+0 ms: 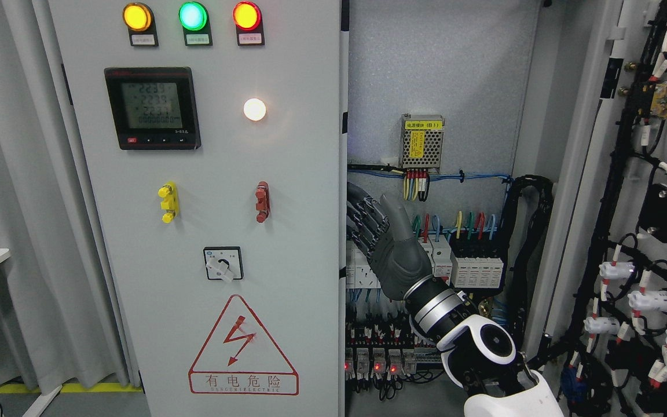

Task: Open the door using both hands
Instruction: 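Raise the right hand to the inner edge of the meter-panel door, then hook right hand fingers behind the meter-panel door's inner edge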

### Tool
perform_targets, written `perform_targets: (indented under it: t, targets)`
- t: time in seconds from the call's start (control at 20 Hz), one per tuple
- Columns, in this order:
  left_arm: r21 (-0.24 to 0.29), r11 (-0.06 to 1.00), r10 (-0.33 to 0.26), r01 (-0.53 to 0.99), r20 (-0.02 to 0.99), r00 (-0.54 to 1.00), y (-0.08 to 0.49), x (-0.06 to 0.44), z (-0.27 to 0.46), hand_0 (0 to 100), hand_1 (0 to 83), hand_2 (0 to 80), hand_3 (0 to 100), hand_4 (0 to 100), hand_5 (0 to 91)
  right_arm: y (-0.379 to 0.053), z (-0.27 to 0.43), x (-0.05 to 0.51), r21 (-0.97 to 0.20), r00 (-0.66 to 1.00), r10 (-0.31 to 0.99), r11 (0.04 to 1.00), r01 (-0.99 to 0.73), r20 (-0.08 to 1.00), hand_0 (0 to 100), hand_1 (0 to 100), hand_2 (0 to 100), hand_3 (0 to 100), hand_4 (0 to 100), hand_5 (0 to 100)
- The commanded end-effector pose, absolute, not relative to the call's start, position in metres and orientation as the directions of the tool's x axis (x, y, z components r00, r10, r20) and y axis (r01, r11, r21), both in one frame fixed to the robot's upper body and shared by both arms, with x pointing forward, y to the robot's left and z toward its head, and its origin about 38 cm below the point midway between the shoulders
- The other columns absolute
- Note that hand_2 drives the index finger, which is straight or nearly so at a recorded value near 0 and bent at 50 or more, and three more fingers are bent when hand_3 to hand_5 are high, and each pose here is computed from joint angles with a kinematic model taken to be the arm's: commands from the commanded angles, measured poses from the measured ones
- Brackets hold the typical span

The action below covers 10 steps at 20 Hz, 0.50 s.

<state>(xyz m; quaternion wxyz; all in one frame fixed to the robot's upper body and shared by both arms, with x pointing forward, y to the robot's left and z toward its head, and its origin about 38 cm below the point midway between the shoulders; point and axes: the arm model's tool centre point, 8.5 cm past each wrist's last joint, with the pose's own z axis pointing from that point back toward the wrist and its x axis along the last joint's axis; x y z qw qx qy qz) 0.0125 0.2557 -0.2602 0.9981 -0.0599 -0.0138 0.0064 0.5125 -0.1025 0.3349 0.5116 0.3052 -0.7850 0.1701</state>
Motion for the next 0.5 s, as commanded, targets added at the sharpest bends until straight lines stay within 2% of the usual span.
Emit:
perform_targets:
  t: [0.0, 0.15, 0.45]
  targets:
    - [-0.095, 0.995, 0.013, -0.01, 0.031, 0.999, 0.268, 0.013, -0.259, 29, 0.0, 2.8, 3, 3, 0.0, -0.106, 0.33, 0.518, 0.059, -0.271, -0.307, 0.753, -0.655, 0.912, 22, 0, 0, 0, 0, 0]
    - [-0.075, 0.997, 0.012, -0.01, 0.034, 0.999, 0.269, 0.014, -0.26, 29, 0.0, 2.9, 3, 3, 0.0, -0.111, 0.332, 0.519, 0.062, -0.267, -0.314, 0.744, -0.666, 0.911, 22, 0, 0, 0, 0, 0]
    - [-0.073, 0.997, 0.013, -0.01, 0.033, 0.999, 0.27, 0.013, -0.26, 29, 0.0, 2.9, 3, 3, 0.0, -0.122, 0.337, 0.519, 0.07, -0.269, -0.332, 0.735, -0.674, 0.904, 22, 0, 0, 0, 0, 0]
